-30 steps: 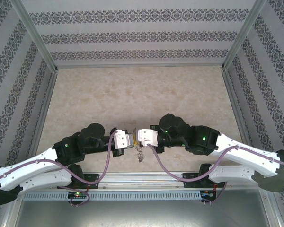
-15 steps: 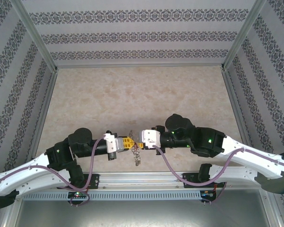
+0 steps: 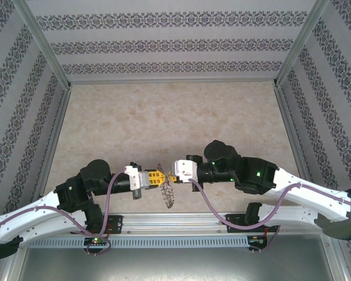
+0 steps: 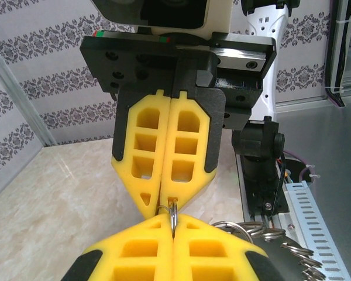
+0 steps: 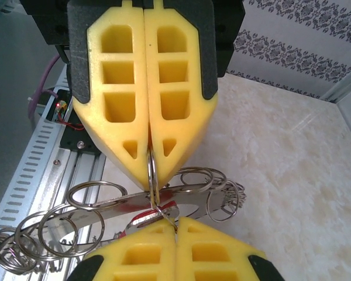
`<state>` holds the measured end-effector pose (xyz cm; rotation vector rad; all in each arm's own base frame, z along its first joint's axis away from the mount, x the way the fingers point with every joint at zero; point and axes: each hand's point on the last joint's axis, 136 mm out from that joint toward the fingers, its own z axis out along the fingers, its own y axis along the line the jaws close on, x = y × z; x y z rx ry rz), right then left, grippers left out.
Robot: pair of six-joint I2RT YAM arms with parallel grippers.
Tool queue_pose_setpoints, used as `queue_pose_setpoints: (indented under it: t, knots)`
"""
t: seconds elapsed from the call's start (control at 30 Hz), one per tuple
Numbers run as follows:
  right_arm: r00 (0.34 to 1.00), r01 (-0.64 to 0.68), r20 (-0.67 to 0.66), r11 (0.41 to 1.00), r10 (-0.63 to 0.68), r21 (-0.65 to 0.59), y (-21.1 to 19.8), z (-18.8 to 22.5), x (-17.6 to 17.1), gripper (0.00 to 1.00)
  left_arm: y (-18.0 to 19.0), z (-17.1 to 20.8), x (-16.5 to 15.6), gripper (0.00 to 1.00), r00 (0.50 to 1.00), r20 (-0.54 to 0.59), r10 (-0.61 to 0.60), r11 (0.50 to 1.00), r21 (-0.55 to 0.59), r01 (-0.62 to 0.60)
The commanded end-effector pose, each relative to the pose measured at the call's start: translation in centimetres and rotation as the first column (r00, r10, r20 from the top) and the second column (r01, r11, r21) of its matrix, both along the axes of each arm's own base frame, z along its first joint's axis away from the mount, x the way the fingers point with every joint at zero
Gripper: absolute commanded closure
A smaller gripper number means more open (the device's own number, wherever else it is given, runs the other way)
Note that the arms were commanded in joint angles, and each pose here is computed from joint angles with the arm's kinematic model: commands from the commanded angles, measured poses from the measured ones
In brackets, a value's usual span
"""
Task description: Put the keys on the keyring
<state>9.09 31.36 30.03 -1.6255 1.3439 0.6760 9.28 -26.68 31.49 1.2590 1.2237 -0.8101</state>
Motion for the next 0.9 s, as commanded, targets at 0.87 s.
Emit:
queue_pose_setpoints:
  t: [0.87]
  knots:
    - [0.995, -0.072, -0.064, 0.997, 0.073, 0.018, 1.02, 0.13, -0.68, 1.0, -0.53, 2.74, -1.54, 1.0, 0.996, 0.027, -0.087, 0.991, -0.104, 0.089]
